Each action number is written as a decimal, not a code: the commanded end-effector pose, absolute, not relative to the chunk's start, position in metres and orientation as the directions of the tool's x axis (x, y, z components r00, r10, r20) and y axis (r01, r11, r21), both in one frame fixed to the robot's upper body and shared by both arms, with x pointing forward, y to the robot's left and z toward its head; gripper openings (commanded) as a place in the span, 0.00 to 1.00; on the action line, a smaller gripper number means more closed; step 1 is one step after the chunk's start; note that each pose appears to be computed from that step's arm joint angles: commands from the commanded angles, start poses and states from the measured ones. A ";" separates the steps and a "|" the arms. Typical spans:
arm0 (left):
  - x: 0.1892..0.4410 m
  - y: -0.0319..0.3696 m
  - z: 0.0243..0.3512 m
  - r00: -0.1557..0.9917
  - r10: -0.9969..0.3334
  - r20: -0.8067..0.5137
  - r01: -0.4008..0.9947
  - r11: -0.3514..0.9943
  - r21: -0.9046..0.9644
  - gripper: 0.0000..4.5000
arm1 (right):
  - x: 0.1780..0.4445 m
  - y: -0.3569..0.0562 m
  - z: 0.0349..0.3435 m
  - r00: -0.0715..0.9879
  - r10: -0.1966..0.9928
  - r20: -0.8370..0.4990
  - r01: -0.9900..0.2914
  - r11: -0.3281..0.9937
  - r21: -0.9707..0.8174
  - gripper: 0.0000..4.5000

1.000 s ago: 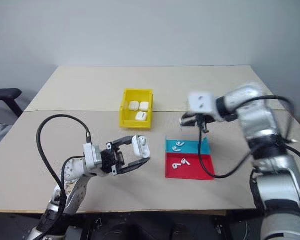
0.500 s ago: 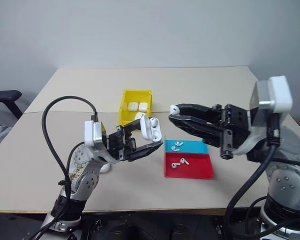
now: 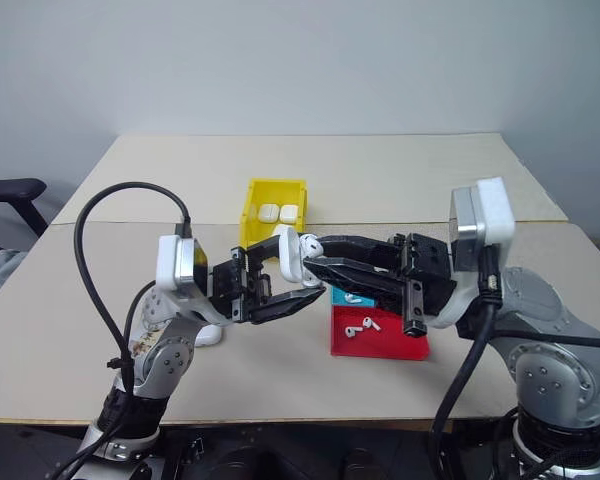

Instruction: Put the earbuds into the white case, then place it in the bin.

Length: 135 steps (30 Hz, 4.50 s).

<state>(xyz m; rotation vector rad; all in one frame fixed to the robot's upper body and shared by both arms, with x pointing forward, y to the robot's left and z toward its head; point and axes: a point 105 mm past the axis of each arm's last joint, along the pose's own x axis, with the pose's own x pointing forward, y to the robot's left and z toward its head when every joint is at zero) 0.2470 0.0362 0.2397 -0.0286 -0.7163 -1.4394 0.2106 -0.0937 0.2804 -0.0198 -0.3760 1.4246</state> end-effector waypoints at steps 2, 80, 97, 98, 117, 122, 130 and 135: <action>0.239 0.038 0.247 -0.059 -0.878 0.474 0.883 0.176 0.435 0.62 | 0.207 -0.096 0.282 0.090 0.965 0.245 -0.950 0.157 -0.269 0.23; 0.356 0.033 0.256 0.598 -0.749 0.285 0.527 0.636 0.564 0.62 | 0.252 -0.123 0.304 0.379 0.924 0.059 -0.786 0.354 -0.507 0.01; 0.456 0.062 0.224 0.955 -0.294 0.030 0.233 0.811 0.536 0.62 | 0.261 -0.133 0.258 0.514 0.858 -0.022 -0.788 0.461 -0.409 0.01; 0.457 0.062 0.221 0.955 -0.298 0.015 0.243 0.808 0.536 0.62 | 0.262 -0.133 0.258 0.518 0.855 -0.023 -0.786 0.465 -0.408 0.01; 0.344 0.087 0.255 0.543 -0.816 0.198 0.774 0.578 0.257 0.99 | 0.261 -0.187 0.231 0.567 0.785 -0.251 -0.766 0.390 -0.510 0.00; 0.297 0.124 0.228 0.432 -0.900 0.064 0.837 0.426 0.343 0.99 | 0.261 -0.223 0.223 0.602 0.733 -0.316 -0.749 0.382 -0.541 0.00; 0.252 0.168 0.201 0.400 -0.904 -0.149 0.899 0.356 0.253 0.99 | 0.258 -0.253 0.207 0.613 0.673 -0.415 -0.759 0.355 -0.546 0.00; 0.246 0.174 0.203 0.428 -0.886 -0.180 0.887 0.372 0.274 0.99 | 0.252 -0.250 0.201 0.575 0.696 -0.431 -0.785 0.321 -0.530 0.00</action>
